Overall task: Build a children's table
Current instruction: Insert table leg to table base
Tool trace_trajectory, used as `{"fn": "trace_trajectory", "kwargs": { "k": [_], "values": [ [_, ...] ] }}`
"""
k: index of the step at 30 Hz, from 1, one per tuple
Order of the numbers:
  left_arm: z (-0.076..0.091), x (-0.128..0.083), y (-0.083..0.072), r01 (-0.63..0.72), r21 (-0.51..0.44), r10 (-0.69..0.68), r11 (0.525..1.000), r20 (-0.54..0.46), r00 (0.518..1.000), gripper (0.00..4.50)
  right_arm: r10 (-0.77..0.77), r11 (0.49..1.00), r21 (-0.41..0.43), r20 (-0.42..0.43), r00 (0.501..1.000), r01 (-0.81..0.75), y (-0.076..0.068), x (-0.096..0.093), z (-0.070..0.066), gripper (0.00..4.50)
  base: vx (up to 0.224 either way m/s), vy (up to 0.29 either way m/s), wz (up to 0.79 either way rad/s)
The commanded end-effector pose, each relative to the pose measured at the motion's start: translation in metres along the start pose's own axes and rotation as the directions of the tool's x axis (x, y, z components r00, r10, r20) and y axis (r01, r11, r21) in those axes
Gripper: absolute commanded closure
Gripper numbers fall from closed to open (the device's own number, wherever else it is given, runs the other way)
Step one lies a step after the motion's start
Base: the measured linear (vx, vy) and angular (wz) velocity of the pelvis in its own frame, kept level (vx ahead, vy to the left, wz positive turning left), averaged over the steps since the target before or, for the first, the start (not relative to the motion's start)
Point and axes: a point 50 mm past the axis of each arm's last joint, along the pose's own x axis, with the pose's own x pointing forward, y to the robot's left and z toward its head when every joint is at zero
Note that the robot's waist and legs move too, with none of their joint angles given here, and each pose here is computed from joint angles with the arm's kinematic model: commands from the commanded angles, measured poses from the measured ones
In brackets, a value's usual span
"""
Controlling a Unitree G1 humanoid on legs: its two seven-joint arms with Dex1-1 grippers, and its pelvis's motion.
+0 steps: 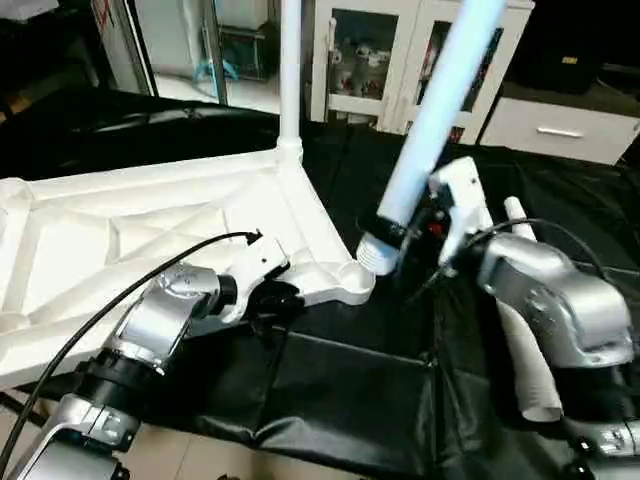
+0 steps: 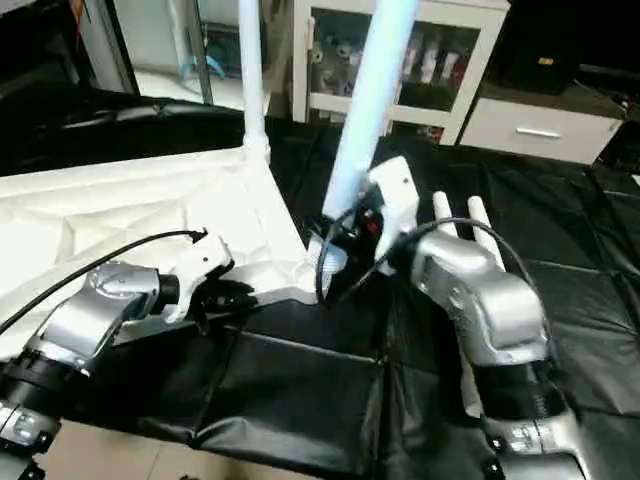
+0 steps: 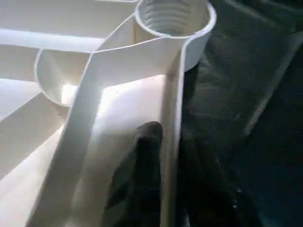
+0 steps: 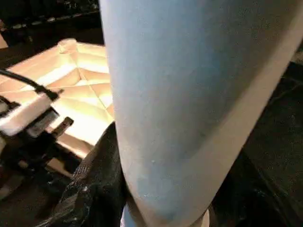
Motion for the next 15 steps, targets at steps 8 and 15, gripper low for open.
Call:
{"fn": "trace_trajectory", "kwargs": {
  "k": [8, 15],
  "values": [
    [-0.023, 0.013, -0.020, 0.106, -0.059, -0.112, 0.993, -0.111, 0.987, 4.42, 0.039, 0.999, -0.021, -0.084, 0.996, -0.040, -0.002, 0.015, -0.007, 2.63, 0.000, 0.000, 0.00],
    [-0.017, 0.011, -0.022, 0.121, -0.043, -0.124, 0.992, -0.095, 0.988, 4.50, 0.053, 0.998, -0.019, -0.124, 0.991, -0.055, -0.004, 0.023, -0.013, 2.63, 0.000, 0.000, 0.00]
  ]
}}
